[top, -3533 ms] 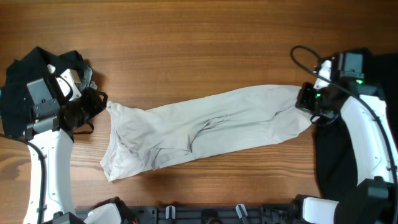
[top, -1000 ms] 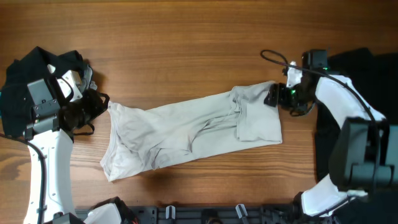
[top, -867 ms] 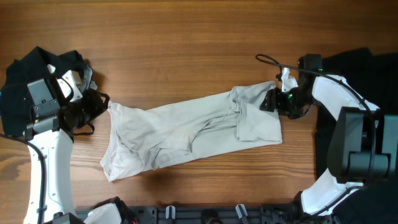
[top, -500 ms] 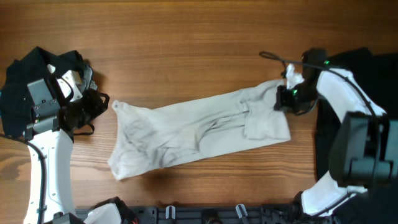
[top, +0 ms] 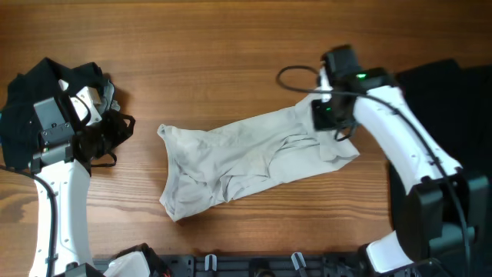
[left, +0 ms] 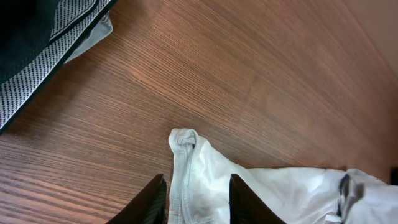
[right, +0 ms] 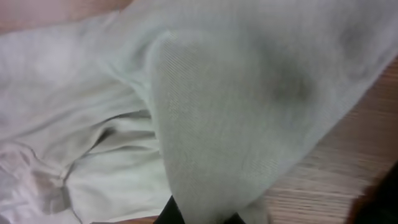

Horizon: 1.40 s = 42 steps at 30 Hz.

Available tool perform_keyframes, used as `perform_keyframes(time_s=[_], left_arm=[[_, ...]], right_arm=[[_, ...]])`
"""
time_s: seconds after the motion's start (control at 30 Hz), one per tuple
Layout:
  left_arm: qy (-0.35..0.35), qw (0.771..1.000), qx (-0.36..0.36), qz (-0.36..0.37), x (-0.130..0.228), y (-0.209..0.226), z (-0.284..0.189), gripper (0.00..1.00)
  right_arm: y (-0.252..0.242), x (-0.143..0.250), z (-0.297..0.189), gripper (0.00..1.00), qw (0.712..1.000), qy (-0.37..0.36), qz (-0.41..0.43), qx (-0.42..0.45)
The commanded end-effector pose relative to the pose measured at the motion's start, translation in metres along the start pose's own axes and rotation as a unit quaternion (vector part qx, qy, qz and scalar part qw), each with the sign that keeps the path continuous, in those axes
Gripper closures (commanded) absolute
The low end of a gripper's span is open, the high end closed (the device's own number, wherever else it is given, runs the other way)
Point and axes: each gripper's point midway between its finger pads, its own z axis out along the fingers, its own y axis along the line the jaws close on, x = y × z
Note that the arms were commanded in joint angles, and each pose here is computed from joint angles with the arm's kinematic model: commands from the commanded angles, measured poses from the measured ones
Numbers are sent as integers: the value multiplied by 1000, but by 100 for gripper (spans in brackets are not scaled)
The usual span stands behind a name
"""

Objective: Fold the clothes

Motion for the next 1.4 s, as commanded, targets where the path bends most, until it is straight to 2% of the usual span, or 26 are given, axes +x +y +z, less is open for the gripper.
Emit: perform_keyframes(time_s=[0.0,0.03,0.1,0.13,0.27,0.33,0.43,0.47,0.57,0.63,0.73,0.8,0.87,0.9,1.07,1.23,1.37], left_arm=[[-13,1000,12,19,-7,-10,-7,67],[-13,1000,12,19,-7,-10,-7,67],[-13,1000,12,19,-7,-10,-7,67],[-13,1000,12,19,-7,-10,-7,67],[-13,1000,12,19,-7,-9,-7,67],[-9,1000,12,18,-5,-9,-7,67],[-7,1000,10,17,-4,-9,-7,67],[-7,1000,10,17,-4,-9,-7,67],[-9,1000,11,17,-5,-9,-7,67],[-10,1000,11,18,-5,-9,-7,66],[-10,1000,11,18,-5,-9,-7,66],[-10,1000,11,18,-5,-9,-7,66],[-10,1000,11,18,-5,-9,-7,66],[-9,1000,11,18,-5,-9,-7,65],[-10,1000,11,18,-5,-9,-7,64],[-10,1000,11,18,-5,-9,-7,64],[-10,1000,11,18,-5,-9,-7,64]], right_arm=[[25,16,22,96,999,38,-1,33],[32,19,24,95,999,43,-2,34],[58,27,27,87,998,51,-21,13],[86,33,26,67,997,54,-44,-24],[146,21,20,47,989,14,-76,-128],[143,22,20,47,989,17,-76,-126],[104,25,24,47,996,39,-45,-71],[98,28,24,42,996,47,-44,-65],[98,29,26,35,994,40,-89,-44],[98,26,35,34,994,30,-104,-8],[105,27,50,32,993,37,-112,-4],[104,19,62,36,996,27,-87,11],[107,13,65,90,998,17,-64,7],[107,12,61,96,998,14,-64,6],[113,12,22,96,998,7,-51,-22],[147,24,16,96,990,41,-49,-122],[159,28,12,96,986,58,-19,-157]])
